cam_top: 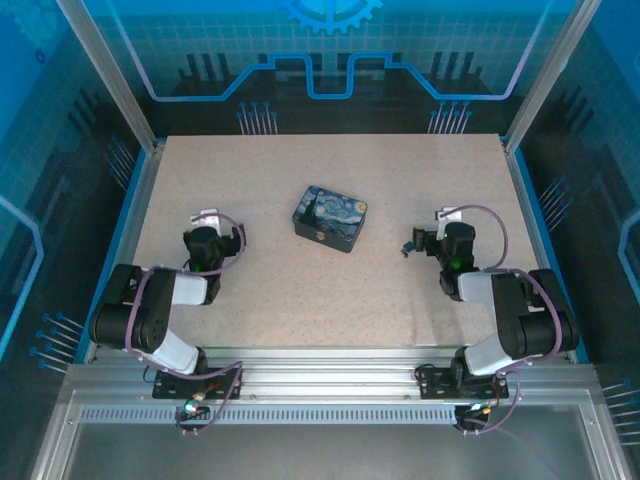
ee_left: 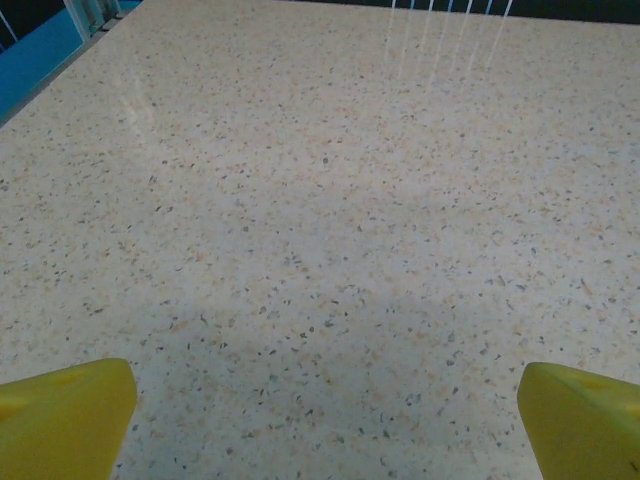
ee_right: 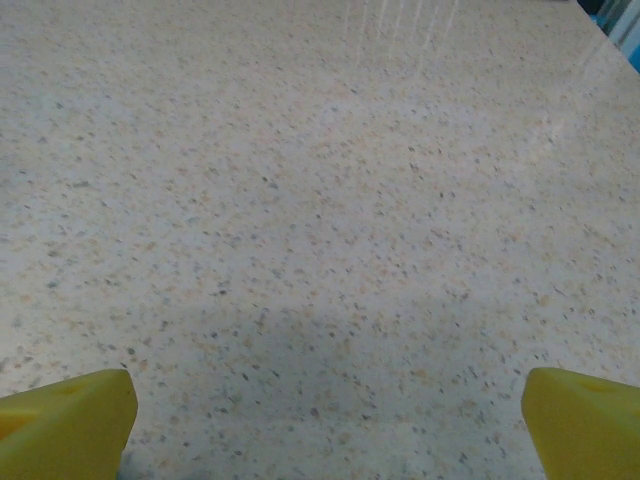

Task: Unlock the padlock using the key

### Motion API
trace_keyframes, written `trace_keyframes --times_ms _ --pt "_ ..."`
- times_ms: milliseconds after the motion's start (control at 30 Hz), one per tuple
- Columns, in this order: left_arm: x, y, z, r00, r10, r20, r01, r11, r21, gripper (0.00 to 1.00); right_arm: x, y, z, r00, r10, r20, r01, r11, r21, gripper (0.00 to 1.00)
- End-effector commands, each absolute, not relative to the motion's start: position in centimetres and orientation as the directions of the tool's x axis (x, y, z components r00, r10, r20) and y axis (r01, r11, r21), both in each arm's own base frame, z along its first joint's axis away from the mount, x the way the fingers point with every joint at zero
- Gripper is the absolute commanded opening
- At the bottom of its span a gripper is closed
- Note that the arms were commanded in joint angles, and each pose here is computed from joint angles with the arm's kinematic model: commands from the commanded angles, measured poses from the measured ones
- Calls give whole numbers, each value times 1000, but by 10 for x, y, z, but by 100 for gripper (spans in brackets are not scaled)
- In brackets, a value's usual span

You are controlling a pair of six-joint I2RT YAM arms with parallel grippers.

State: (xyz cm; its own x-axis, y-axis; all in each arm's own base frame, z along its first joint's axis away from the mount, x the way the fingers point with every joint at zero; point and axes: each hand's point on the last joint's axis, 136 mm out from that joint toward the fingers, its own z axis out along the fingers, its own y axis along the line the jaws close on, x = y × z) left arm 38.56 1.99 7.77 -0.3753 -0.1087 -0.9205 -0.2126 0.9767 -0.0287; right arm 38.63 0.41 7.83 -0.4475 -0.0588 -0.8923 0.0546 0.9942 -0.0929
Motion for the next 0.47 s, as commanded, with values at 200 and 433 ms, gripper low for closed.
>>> trace_keyframes --times_ms 200,433 --pt "395 7 98 -294 -62 -954 -139 990 -22 99 396 12 96 -374 -74 -925 31 995 -92 100" --pt "395 7 98 -293 -62 -954 -140 990 -21 99 396 12 96 -374 -73 -925 27 996 -89 100"
